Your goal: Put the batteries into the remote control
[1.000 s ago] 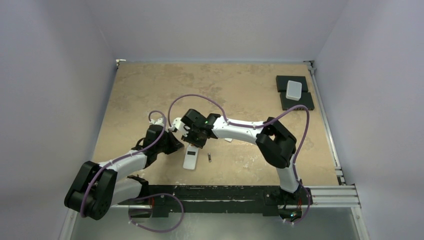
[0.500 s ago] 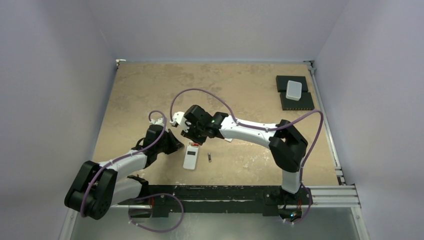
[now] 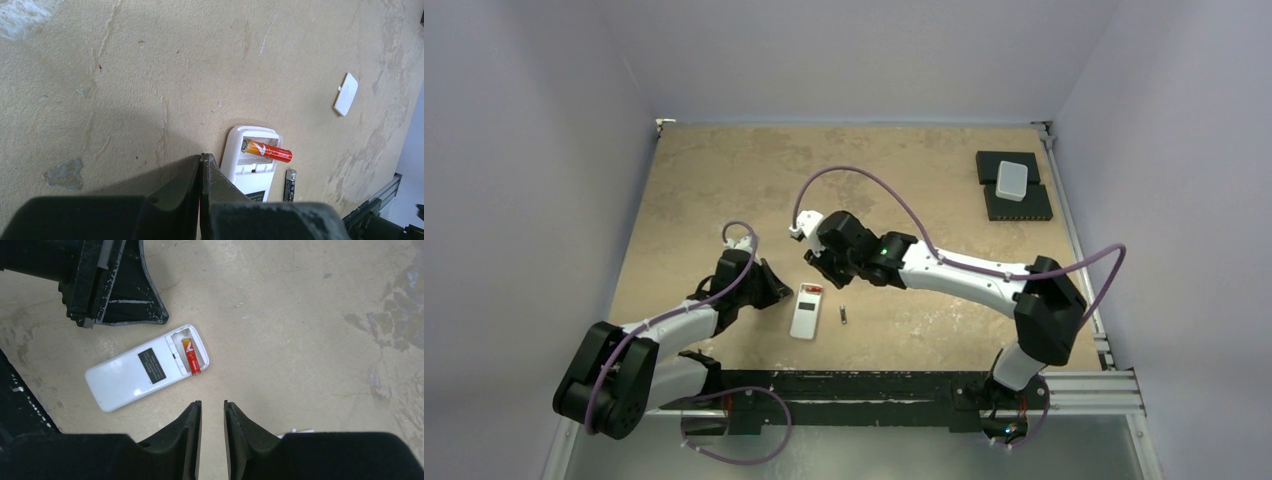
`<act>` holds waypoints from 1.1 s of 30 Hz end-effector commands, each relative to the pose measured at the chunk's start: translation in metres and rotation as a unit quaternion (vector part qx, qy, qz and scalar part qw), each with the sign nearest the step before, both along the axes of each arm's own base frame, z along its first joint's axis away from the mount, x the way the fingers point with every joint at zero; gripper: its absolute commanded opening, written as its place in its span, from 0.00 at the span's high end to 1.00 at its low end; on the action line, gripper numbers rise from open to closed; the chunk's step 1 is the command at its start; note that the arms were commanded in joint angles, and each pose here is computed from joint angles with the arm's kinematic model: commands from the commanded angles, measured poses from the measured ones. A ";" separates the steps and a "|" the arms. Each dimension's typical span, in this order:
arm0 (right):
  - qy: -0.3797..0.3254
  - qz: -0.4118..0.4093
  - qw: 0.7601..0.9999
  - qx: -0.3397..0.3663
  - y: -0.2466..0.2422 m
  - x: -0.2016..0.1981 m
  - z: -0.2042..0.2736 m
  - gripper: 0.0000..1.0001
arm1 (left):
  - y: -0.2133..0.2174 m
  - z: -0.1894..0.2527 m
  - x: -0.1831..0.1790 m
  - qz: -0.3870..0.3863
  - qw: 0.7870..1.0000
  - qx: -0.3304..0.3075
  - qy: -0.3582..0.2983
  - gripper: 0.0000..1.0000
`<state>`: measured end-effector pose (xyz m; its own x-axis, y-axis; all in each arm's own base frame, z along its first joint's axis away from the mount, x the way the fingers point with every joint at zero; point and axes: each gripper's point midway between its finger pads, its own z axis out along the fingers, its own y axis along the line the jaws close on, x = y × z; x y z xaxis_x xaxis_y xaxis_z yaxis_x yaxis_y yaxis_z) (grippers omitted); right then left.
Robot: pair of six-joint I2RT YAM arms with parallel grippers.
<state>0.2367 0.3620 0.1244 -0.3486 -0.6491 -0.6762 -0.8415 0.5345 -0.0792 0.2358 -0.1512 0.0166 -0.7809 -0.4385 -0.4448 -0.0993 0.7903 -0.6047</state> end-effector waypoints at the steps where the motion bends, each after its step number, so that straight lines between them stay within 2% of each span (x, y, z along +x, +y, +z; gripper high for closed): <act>1: -0.008 -0.065 0.995 0.071 -0.003 0.005 0.029 0.70 | 0.004 -0.004 -0.004 -0.005 1.000 0.007 0.005 1.00; 14: -0.018 -0.215 0.964 0.153 -0.038 0.011 0.040 0.66 | 0.003 0.005 -0.001 -0.006 1.000 0.008 -0.001 1.00; 20: -0.011 -0.226 0.957 0.182 -0.043 0.006 0.043 0.70 | 0.003 0.014 0.003 -0.005 1.000 0.009 -0.010 1.00; 25: 0.018 -0.225 0.955 0.194 -0.042 -0.001 0.039 0.71 | 0.003 0.017 0.007 -0.006 1.000 0.014 -0.010 0.97; 33: 0.039 -0.231 0.947 0.221 -0.043 -0.010 0.038 0.63 | 0.002 0.022 0.007 -0.008 1.000 0.011 -0.013 0.97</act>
